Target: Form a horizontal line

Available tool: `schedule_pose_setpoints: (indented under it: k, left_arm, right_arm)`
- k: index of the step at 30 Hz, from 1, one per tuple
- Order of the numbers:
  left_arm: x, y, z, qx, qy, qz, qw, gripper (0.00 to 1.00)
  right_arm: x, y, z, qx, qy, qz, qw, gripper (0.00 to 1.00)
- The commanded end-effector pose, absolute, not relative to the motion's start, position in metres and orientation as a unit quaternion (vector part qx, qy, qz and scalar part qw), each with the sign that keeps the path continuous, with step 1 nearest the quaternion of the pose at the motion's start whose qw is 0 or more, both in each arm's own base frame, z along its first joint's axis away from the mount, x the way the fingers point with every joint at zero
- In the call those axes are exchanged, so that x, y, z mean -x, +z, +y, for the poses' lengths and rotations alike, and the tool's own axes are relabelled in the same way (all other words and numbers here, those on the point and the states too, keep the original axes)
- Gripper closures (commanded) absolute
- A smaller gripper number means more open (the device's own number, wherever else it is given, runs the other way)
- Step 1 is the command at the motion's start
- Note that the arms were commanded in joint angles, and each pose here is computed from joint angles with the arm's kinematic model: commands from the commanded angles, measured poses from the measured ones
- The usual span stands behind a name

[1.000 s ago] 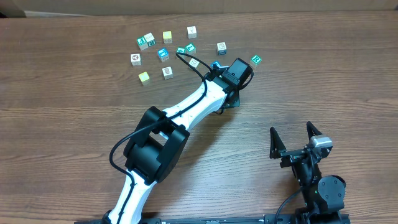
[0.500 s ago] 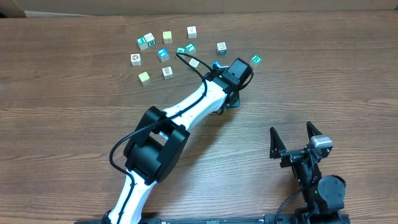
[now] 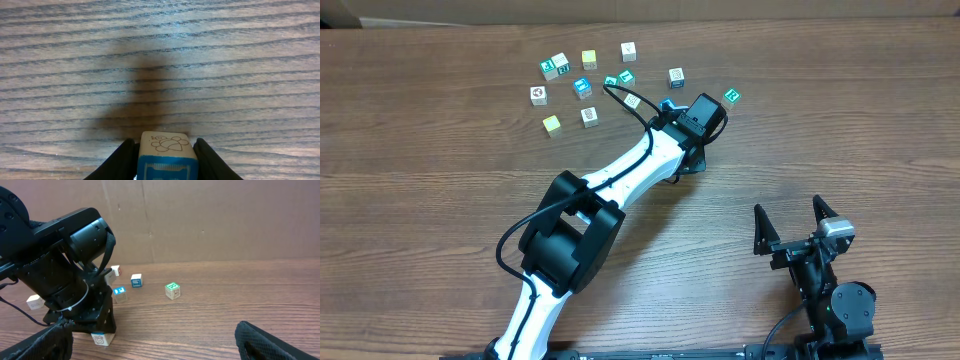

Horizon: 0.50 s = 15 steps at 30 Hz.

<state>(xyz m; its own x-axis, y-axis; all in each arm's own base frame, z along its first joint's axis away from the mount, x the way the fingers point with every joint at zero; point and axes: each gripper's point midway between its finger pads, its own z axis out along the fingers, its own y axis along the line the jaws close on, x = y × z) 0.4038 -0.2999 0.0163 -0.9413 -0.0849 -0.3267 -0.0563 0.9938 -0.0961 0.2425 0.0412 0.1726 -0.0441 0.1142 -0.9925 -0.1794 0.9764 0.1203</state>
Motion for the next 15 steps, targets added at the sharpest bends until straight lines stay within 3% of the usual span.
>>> schedule_pose_setpoints:
  k: [1, 15]
  left_arm:
    - [-0.409, 0.014, -0.294, 0.024, -0.032, 0.985, 0.168, 0.68]
    - [-0.399, 0.038, -0.235, 0.038, 0.046, 0.988, 0.142, 0.63]
  right_arm:
    - [-0.243, 0.170, 0.040, 0.019, 0.104, 0.715, 0.691, 0.00]
    - [-0.243, 0.170, 0.040, 0.019, 0.104, 0.715, 0.691, 0.00]
